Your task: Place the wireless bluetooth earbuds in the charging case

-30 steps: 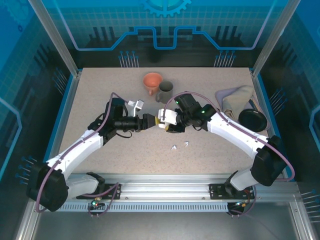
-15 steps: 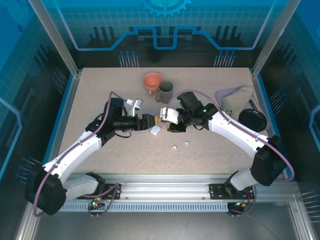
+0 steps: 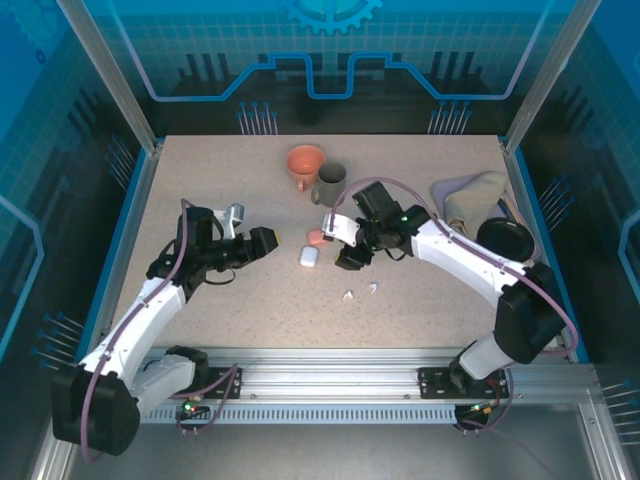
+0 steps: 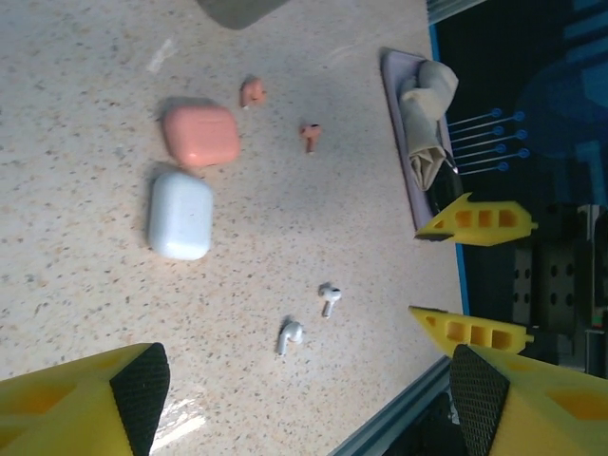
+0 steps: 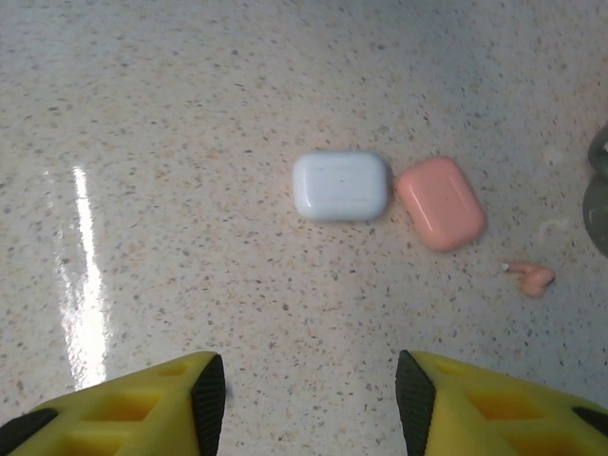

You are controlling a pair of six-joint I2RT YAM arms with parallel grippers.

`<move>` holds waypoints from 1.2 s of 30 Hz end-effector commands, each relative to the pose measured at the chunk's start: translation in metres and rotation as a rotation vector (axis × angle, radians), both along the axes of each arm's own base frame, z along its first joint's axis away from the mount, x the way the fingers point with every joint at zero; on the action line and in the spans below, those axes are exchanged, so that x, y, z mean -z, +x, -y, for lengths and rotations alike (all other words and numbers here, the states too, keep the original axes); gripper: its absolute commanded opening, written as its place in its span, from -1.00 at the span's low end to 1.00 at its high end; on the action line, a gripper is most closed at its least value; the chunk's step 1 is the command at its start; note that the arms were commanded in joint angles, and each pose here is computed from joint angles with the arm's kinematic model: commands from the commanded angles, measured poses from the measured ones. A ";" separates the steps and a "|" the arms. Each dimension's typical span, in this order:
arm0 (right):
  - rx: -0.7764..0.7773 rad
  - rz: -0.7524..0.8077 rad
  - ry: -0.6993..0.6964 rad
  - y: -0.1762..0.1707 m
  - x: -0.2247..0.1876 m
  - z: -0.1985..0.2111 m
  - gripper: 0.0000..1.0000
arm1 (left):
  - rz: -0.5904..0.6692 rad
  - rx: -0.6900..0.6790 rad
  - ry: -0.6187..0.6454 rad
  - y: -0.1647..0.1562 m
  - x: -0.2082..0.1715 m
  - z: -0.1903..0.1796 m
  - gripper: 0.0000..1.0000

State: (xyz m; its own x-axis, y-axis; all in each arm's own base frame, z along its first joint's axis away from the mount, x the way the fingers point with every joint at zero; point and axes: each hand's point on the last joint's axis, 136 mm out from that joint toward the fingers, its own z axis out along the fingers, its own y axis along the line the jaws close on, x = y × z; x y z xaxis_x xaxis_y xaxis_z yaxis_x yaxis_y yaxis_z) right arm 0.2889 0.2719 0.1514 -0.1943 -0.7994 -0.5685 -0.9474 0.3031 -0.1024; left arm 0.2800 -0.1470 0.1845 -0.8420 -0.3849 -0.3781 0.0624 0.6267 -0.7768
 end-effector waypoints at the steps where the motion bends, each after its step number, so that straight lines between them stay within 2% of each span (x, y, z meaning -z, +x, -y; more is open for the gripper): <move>1: 0.240 -0.135 -0.018 0.015 0.006 0.005 0.08 | -0.085 -0.047 0.047 -0.001 0.022 -0.011 0.62; 7: 0.489 -0.366 0.022 0.015 0.019 -0.025 0.18 | -0.077 -0.125 0.116 0.004 0.026 -0.026 0.68; 12: 0.543 -0.460 0.026 0.014 0.041 -0.056 0.46 | -0.041 -0.185 0.190 -0.004 0.021 -0.043 0.71; 16: 0.546 -0.548 0.000 0.012 0.059 -0.076 0.54 | -0.005 -0.220 0.259 -0.017 0.015 -0.057 0.75; 18: 0.542 -0.560 -0.021 0.011 0.066 -0.083 0.59 | 0.014 -0.232 0.284 -0.023 0.011 -0.062 0.78; 28: 0.471 -0.543 -0.045 0.029 0.082 -0.121 0.60 | 0.030 -0.239 0.298 -0.034 0.010 -0.066 0.82; 36: 0.471 -0.557 -0.131 0.040 0.110 -0.125 0.60 | 0.030 -0.239 0.295 -0.036 0.011 -0.066 0.83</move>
State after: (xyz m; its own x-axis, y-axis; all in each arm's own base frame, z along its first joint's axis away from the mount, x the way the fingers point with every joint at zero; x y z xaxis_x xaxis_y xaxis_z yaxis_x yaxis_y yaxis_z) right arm 0.3394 0.4035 0.0572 -0.7678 -0.5806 -0.2709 -0.6406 0.7047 0.3051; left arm 0.2492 -0.0850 0.1806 -0.7232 -0.4473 -0.5262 -0.0807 0.8115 -0.5788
